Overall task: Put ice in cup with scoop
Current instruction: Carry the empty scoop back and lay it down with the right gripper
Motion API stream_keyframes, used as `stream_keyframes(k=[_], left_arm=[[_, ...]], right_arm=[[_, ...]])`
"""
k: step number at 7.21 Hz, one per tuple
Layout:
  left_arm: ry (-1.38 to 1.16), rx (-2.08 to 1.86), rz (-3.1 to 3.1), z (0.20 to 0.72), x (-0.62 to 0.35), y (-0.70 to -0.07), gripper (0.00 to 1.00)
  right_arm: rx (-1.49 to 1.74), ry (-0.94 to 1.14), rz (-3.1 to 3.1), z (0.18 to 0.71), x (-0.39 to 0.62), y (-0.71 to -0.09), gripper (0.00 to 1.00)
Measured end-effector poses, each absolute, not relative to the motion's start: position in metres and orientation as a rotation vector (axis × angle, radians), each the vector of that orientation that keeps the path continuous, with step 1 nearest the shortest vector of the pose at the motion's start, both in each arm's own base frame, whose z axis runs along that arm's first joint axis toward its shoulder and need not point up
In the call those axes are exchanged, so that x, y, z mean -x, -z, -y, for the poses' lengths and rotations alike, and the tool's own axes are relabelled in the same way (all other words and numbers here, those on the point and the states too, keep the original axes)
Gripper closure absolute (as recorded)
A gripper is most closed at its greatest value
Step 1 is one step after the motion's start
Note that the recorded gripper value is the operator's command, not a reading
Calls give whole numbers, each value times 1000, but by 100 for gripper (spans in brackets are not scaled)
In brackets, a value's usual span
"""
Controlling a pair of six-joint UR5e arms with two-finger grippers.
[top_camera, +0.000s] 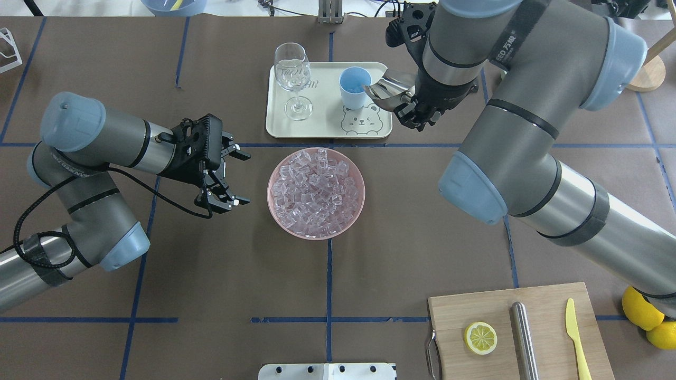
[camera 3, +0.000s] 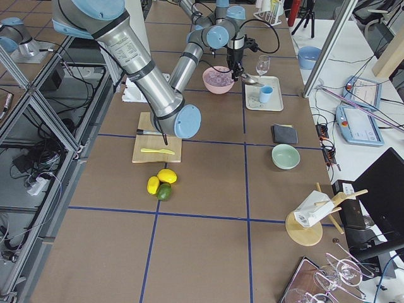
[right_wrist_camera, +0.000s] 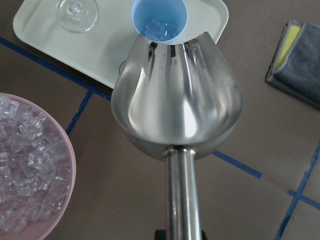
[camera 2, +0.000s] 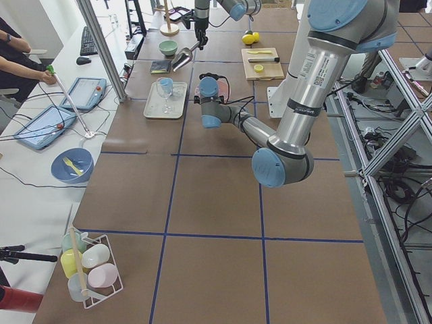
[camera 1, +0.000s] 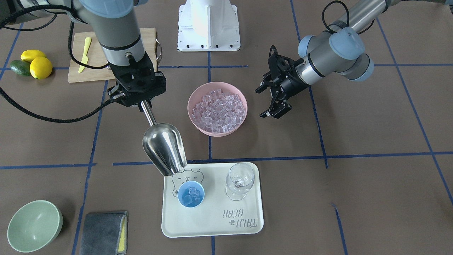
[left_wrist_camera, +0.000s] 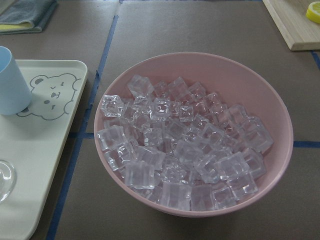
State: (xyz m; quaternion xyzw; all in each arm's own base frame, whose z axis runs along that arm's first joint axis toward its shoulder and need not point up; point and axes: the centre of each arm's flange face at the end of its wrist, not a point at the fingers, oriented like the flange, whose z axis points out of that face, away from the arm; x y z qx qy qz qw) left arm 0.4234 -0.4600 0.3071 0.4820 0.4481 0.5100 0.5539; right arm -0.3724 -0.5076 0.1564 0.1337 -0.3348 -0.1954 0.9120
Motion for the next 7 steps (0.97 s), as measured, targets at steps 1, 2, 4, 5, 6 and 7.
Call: stream_keyframes(k=[1, 2, 4, 5, 6, 7], left_arm=[[-1205, -1138, -1058, 460, -423, -308, 0], [-1202, -1136, -1055, 461, -421, -310, 0], [-1196, -1123, -1041, 465, -413, -321, 0], [-1194, -1107, -1037, 465, -408, -331, 0], [-1199, -1082, -1047, 466, -399, -342, 0], [-1209, -1051, -1074, 469, -385, -351, 0]], right_arm=[[-280, 394, 687, 502, 364, -166, 100], [-280, 362, 685, 493, 347, -181, 100], [-275, 231, 704, 474, 317, -230, 100], [-281, 157, 730, 465, 306, -267, 100], [-289, 91, 750, 454, 293, -308, 100], [-292, 24, 764, 439, 277, -347, 100]])
